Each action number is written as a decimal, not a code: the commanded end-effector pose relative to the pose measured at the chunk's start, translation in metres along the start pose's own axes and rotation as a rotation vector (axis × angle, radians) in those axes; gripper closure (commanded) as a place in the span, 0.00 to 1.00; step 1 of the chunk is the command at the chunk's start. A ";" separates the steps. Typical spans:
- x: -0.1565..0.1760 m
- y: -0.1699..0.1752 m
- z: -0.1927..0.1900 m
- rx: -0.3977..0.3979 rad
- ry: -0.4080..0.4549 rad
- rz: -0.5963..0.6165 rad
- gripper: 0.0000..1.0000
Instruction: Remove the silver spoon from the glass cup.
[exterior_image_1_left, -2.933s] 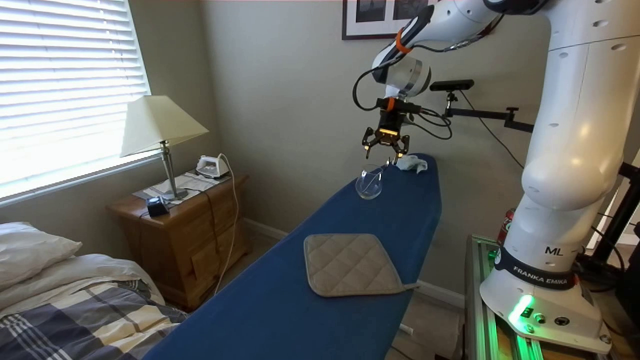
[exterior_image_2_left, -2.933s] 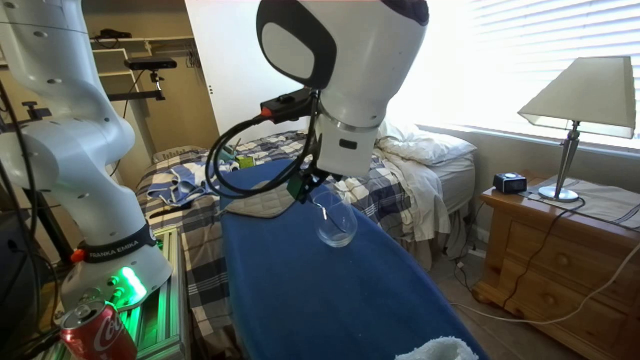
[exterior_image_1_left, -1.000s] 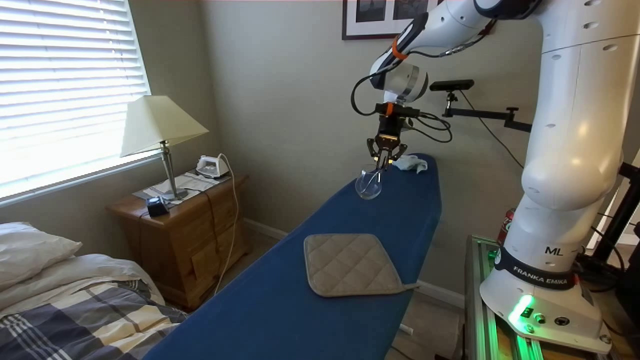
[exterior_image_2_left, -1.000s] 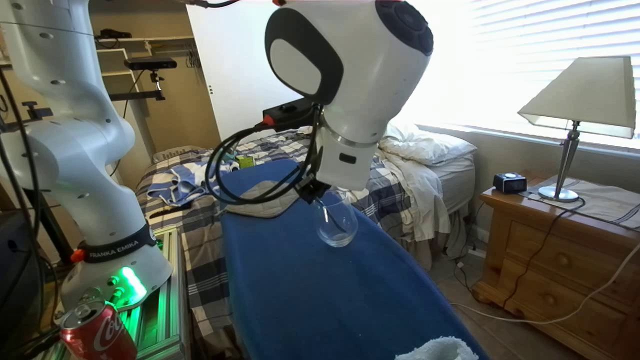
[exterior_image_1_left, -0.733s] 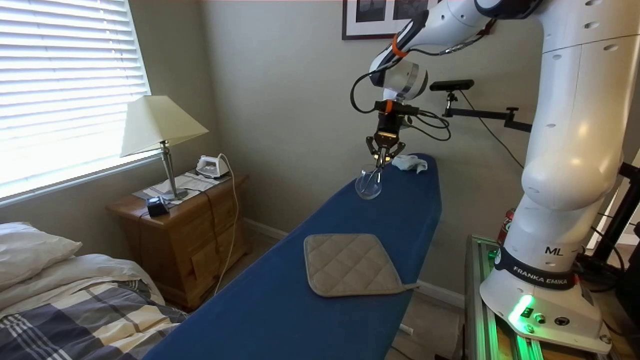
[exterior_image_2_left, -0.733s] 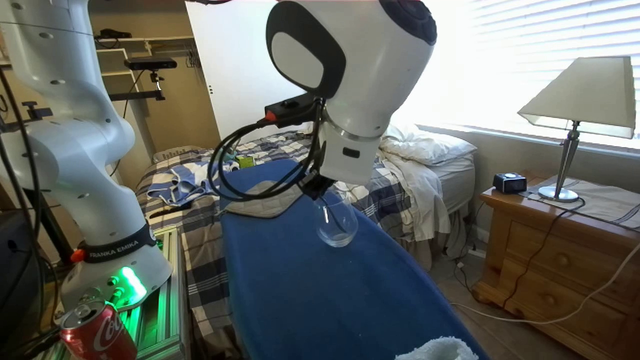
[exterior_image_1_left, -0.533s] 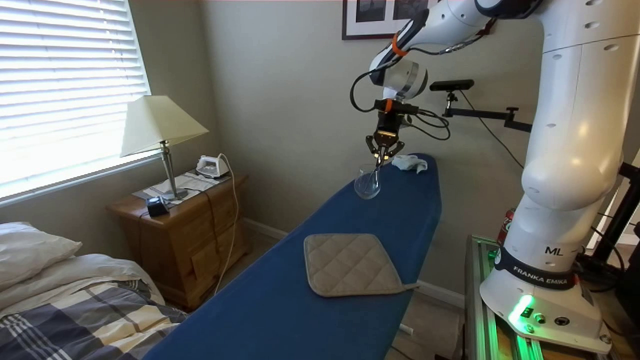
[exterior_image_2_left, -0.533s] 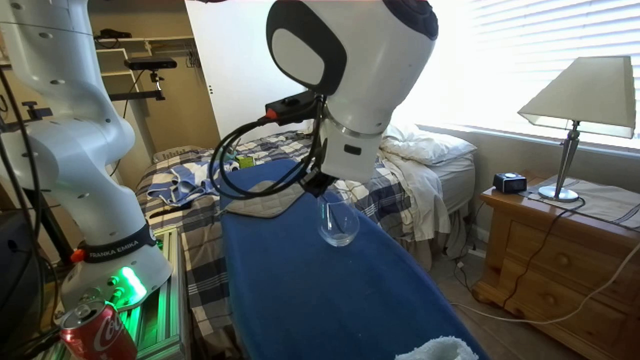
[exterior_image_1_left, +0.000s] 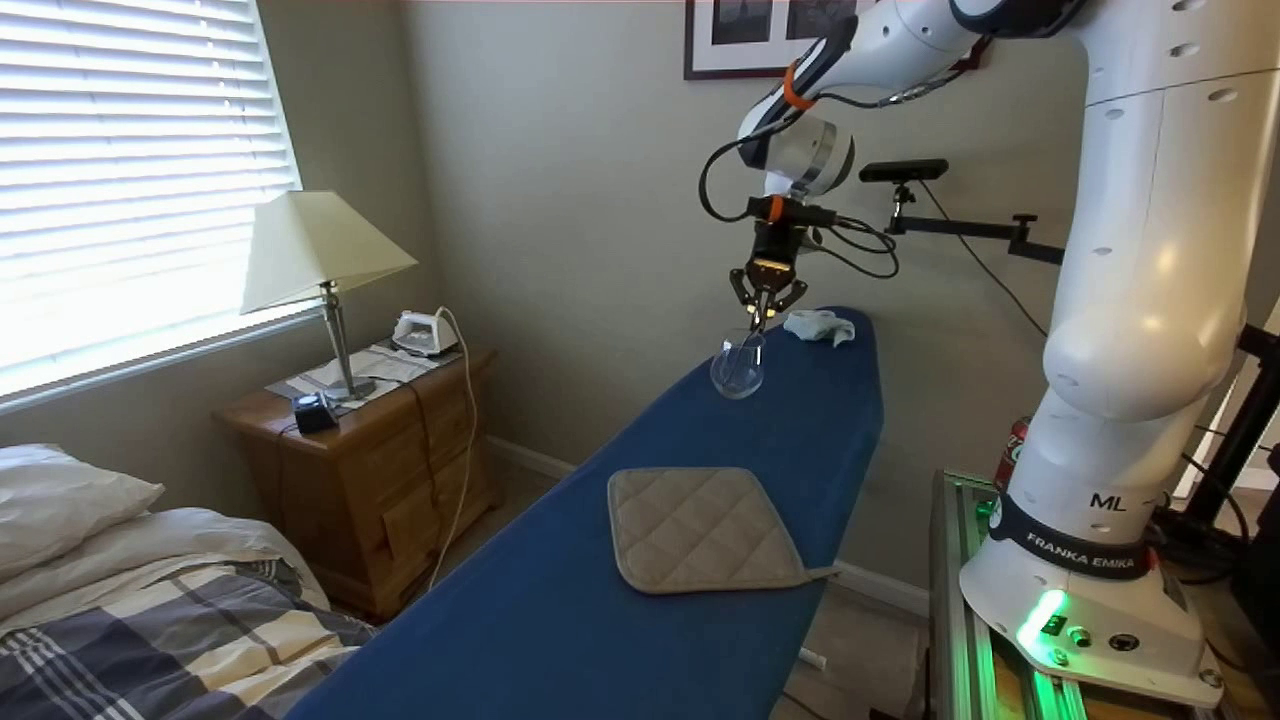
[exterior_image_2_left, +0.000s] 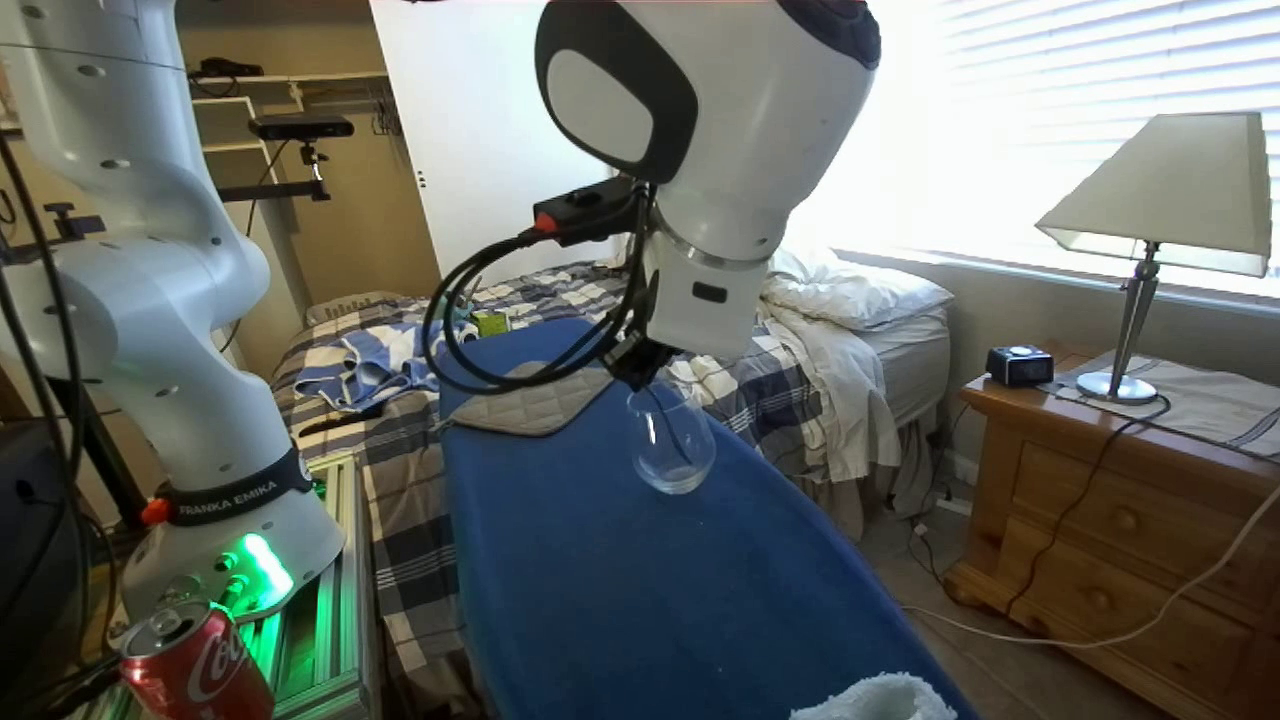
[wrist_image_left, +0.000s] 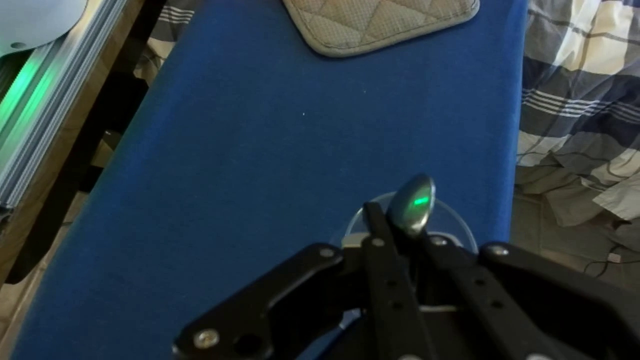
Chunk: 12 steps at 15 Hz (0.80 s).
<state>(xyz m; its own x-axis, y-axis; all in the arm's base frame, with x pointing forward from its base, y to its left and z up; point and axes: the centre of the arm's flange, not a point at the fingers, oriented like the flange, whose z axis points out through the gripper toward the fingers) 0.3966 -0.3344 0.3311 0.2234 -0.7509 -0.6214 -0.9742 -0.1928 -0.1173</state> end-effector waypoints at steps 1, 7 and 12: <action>-0.018 -0.005 -0.011 0.022 0.001 -0.028 0.97; -0.051 -0.014 -0.019 0.000 0.038 -0.094 0.97; -0.078 -0.019 -0.026 -0.025 0.064 -0.128 0.97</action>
<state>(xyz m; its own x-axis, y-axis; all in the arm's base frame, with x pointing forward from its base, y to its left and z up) 0.4098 -0.3061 0.3852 0.3375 -0.7560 -0.5609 -0.9410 -0.2863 -0.1804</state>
